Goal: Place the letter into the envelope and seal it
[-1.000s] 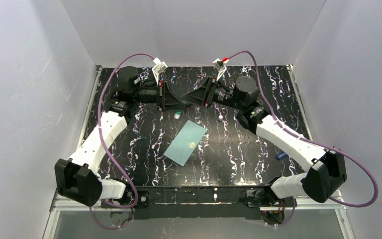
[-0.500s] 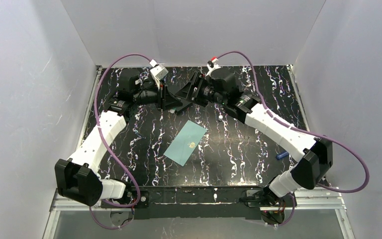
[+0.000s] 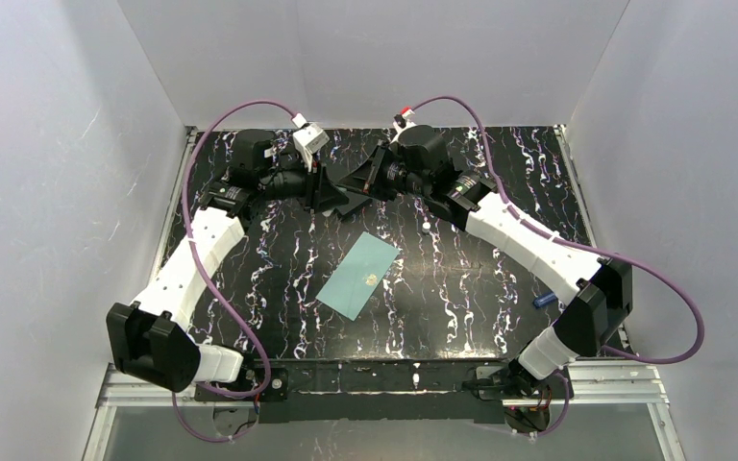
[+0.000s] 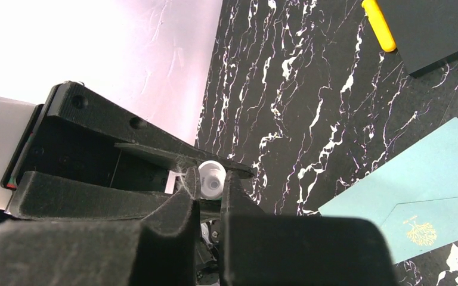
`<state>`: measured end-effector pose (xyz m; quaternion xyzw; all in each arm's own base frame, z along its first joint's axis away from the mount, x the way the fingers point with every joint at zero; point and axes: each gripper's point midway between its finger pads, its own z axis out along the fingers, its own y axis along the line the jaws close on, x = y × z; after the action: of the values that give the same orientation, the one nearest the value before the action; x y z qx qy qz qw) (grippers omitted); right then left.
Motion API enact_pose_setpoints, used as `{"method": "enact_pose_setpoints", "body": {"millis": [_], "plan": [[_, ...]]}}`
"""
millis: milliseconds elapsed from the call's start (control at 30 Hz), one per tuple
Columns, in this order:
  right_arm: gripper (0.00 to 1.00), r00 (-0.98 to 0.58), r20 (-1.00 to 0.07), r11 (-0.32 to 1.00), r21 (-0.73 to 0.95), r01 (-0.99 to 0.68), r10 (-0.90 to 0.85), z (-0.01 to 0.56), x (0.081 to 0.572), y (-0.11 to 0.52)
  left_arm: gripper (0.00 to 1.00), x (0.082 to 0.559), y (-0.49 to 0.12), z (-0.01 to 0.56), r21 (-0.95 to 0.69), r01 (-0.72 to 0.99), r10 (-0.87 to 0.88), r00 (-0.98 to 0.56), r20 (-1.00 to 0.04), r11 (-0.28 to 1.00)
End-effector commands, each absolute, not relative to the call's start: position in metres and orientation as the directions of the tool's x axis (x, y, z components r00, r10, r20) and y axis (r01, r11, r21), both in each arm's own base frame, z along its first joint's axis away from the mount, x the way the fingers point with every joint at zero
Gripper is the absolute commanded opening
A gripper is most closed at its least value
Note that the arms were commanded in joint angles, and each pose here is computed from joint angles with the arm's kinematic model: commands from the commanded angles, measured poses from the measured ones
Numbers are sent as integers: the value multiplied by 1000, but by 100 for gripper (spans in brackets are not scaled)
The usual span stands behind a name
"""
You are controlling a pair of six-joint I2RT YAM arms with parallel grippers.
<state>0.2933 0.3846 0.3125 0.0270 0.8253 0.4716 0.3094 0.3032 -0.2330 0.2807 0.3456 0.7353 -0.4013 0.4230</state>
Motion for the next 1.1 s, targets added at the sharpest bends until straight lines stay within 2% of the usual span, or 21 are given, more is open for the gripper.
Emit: {"method": "enact_pose_setpoints", "body": {"millis": [0, 100, 200, 267, 300, 333, 400, 500, 567, 667, 733, 867, 933, 967, 1000, 1033, 1067], "plan": [[3, -770, -531, 523, 795, -308, 354, 340, 296, 383, 35, 300, -230, 295, -328, 823, 151, -438, -886, 464], [2, -760, -543, 512, 794, -327, 358, 346, 295, 381, 48, 292, -231, 285, -384, 806, 148, -492, -858, 451], [2, -769, -537, 502, 799, -331, 348, 347, 293, 381, 49, 287, -233, 276, -425, 793, 138, -526, -839, 436], [2, -774, -530, 500, 802, -325, 346, 345, 293, 382, 45, 287, -235, 275, -439, 794, 128, -531, -838, 421], [2, -775, -529, 500, 803, -324, 346, 344, 293, 381, 39, 287, -236, 274, -446, 793, 126, -536, -835, 415], [2, -775, -529, 501, 803, -324, 346, 344, 293, 381, 24, 288, -237, 274, -453, 790, 124, -541, -832, 414], [1, -776, -529, 497, 804, -328, 344, 345, 293, 381, 1, 288, -237, 273, -456, 790, 124, -544, -830, 409], [1, -766, -561, 465, 794, -391, 315, 351, 291, 383, 0, 287, -240, 279, -488, 787, 114, -563, -819, 379], [1, -714, -652, 406, 743, -532, 256, 362, 285, 385, 0, 283, -243, 289, -519, 787, 99, -577, -811, 333], [1, -559, -807, 208, 590, -780, 192, 394, 258, 383, 0, 267, -247, 309, -559, 802, 88, -585, -806, 210], [1, -475, -872, 118, 487, -866, 118, 398, 236, 380, 0, 256, -248, 319, -566, 813, 91, -580, -810, 139], [1, -416, -909, -47, 416, -908, -24, 387, 206, 377, 0, 246, -250, 331, -543, 838, 76, -546, -834, 58], [1, -437, -899, -97, 436, -894, -19, 391, 200, 379, 0, 243, -250, 334, -519, 854, 68, -520, -852, 30], [1, -463, -886, -81, 460, -884, 12, 395, 205, 381, 0, 245, -250, 335, -507, 861, 56, -508, -860, 35], [19, -486, -873, -33, 485, -874, 44, 399, 214, 382, 0, 247, -251, 336, -498, 866, 48, -499, -865, 39], [47, -508, -858, 57, 512, -857, 81, 400, 229, 382, 0, 250, -251, 337, -489, 871, 43, -491, -870, 47], [66, -525, -843, 160, 538, -828, 119, 401, 246, 381, 0, 255, -250, 336, -483, 872, 33, -486, -873, 80]]}}
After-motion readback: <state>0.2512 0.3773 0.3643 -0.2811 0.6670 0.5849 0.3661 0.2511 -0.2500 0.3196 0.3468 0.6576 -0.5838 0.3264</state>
